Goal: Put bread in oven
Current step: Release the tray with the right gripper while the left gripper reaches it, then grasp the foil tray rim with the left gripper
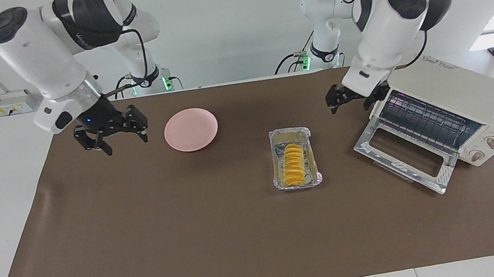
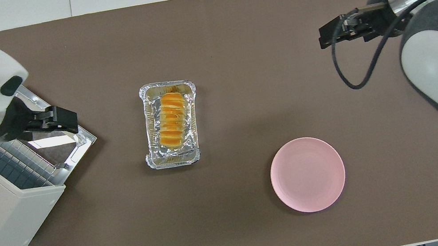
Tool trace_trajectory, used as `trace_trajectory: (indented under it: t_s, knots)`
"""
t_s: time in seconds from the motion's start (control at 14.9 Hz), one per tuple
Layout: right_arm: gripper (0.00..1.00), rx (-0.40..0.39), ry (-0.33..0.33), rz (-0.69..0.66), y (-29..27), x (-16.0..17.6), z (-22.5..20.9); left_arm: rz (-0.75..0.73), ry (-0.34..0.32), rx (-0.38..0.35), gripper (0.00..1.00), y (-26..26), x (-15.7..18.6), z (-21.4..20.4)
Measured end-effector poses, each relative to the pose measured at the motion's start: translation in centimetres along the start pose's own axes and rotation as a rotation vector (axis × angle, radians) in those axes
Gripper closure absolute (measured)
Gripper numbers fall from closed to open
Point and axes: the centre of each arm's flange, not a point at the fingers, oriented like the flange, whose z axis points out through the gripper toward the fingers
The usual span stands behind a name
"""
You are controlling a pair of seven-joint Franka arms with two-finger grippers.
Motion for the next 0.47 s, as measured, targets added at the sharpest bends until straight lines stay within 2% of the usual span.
trace_trajectory:
  t_s: [0.2,0.47]
  knots:
    - [0.00,-0.038,-0.060,0.017,2.7,-2.4,-1.7,-0.001,-0.002,0.013,0.00,5.8,1.0,5.5]
    - [0.00,-0.101,-0.147,0.004,3.8,-5.3,-3.4,0.010,0.005,0.024,0.00,11.0,0.8,10.3]
